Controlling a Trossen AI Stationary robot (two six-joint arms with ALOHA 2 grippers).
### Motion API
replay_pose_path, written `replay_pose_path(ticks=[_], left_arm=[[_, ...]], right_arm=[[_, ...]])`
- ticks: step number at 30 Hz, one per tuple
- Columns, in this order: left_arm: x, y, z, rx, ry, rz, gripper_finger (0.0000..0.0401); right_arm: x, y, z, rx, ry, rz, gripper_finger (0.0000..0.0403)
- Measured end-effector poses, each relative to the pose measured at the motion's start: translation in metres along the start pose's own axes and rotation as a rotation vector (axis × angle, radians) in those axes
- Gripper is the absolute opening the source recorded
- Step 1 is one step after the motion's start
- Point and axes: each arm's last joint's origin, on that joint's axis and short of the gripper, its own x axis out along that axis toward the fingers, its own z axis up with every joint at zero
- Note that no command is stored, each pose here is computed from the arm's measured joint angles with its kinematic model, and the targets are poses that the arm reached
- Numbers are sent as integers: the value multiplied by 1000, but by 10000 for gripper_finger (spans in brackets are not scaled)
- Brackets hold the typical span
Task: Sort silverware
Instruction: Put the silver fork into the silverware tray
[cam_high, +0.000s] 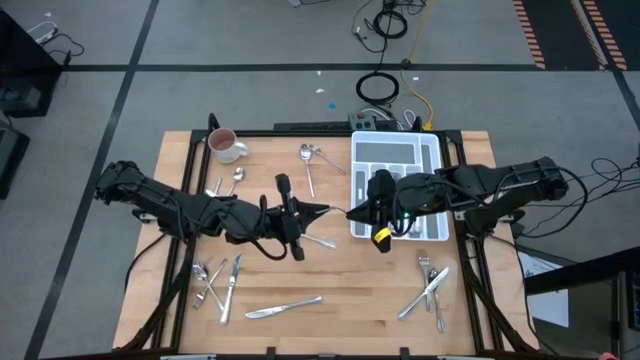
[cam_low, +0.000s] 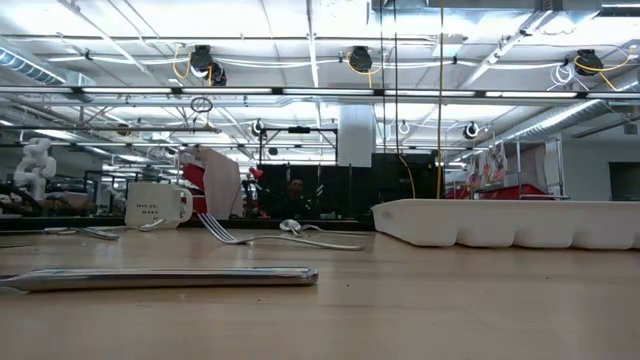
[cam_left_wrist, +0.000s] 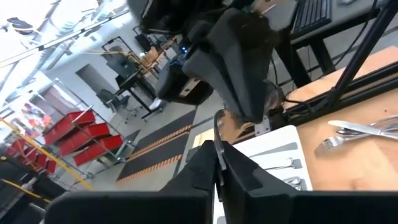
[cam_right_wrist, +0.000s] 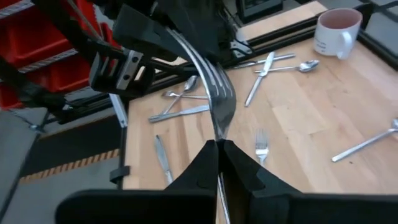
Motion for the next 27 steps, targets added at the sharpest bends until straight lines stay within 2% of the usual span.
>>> replay_pose_path(ticks=[9,14,17,23,27], left_arm=[[0,1,2,-17,-17,1,5],[1,2,-1,-72,10,20,3],[3,4,-5,-103,43,28,3],[7,6,-14,-220,100,26,2],[10,9,-18,-305,109,2,2]], right_arm=[[-1,0,1,6,-7,3,0],[-1,0,1,-41,-11,-5,13],[0,0,0,-80,-9,-14,49],[0,-2,-1,-114,-5,-61,154],[0,-2,-1,-142,-15,-77,190]])
